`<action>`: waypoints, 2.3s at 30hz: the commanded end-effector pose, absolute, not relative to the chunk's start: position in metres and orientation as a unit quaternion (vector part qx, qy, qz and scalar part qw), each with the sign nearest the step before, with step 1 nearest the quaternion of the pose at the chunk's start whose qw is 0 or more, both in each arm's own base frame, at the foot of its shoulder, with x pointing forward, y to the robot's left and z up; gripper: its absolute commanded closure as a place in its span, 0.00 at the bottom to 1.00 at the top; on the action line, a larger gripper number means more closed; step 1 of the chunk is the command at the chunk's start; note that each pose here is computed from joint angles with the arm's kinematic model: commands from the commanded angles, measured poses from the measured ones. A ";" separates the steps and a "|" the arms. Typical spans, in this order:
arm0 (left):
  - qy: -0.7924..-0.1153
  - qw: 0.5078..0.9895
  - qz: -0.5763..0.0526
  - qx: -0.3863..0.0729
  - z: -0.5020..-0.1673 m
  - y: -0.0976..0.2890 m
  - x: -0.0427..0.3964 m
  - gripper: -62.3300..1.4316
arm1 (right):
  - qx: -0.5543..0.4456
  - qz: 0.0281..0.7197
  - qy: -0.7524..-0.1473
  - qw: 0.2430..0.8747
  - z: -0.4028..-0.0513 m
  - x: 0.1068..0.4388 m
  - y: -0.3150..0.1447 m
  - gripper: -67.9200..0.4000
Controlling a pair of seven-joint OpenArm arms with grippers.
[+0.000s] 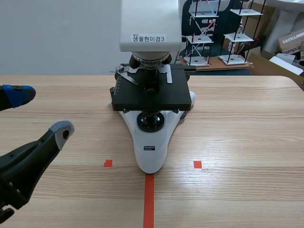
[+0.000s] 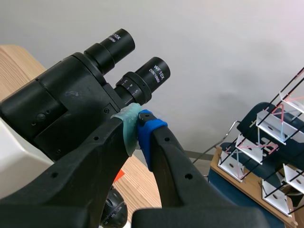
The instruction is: Point at the eyepiece
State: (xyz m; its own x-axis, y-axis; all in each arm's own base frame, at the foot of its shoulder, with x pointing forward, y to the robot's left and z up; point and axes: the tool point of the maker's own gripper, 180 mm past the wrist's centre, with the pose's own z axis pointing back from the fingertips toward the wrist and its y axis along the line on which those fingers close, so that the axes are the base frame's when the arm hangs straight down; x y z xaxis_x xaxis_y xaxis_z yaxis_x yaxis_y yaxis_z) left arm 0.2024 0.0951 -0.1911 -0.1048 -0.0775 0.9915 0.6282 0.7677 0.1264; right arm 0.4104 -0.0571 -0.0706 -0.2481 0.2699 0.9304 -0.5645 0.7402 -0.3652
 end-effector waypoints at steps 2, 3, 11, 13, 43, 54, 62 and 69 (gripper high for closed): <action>-0.697 0.633 -0.270 -0.203 -0.187 0.095 0.202 0.18 | 0.098 0.341 -0.727 0.588 -0.054 0.410 -0.059 0.99; -0.697 0.633 -0.270 -0.203 -0.187 0.095 0.202 0.18 | 0.098 0.340 -0.727 0.589 -0.054 0.410 -0.059 0.99; -0.697 0.633 -0.270 -0.203 -0.187 0.095 0.202 0.18 | 0.081 0.316 -0.736 0.593 -0.050 0.416 -0.068 0.99; -0.697 0.633 -0.270 -0.203 -0.187 0.095 0.202 0.18 | 0.081 0.316 -0.736 0.593 -0.050 0.416 -0.068 0.99; -0.697 0.633 -0.270 -0.203 -0.187 0.095 0.202 0.18 | 0.081 0.316 -0.735 0.594 -0.051 0.416 -0.068 0.99; -0.697 0.633 -0.270 -0.203 -0.187 0.095 0.202 0.18 | 0.081 0.316 -0.735 0.594 -0.051 0.416 -0.068 0.99; -0.697 0.633 -0.270 -0.203 -0.187 0.095 0.202 0.18 | 0.082 0.316 -0.736 0.594 -0.051 0.416 -0.068 0.99; -0.697 0.633 -0.270 -0.203 -0.187 0.095 0.202 0.18 | 0.082 0.316 -0.736 0.594 -0.051 0.416 -0.068 0.99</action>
State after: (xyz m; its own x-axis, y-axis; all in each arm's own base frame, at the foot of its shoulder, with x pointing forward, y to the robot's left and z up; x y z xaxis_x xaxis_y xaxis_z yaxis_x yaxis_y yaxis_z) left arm 0.2025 0.0952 -0.1914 -0.1041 -0.0777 0.9915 0.6280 0.7679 0.1261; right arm 0.4181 -0.0683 -0.0660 -0.2401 0.2634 0.9343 -0.5028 0.7896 -0.3518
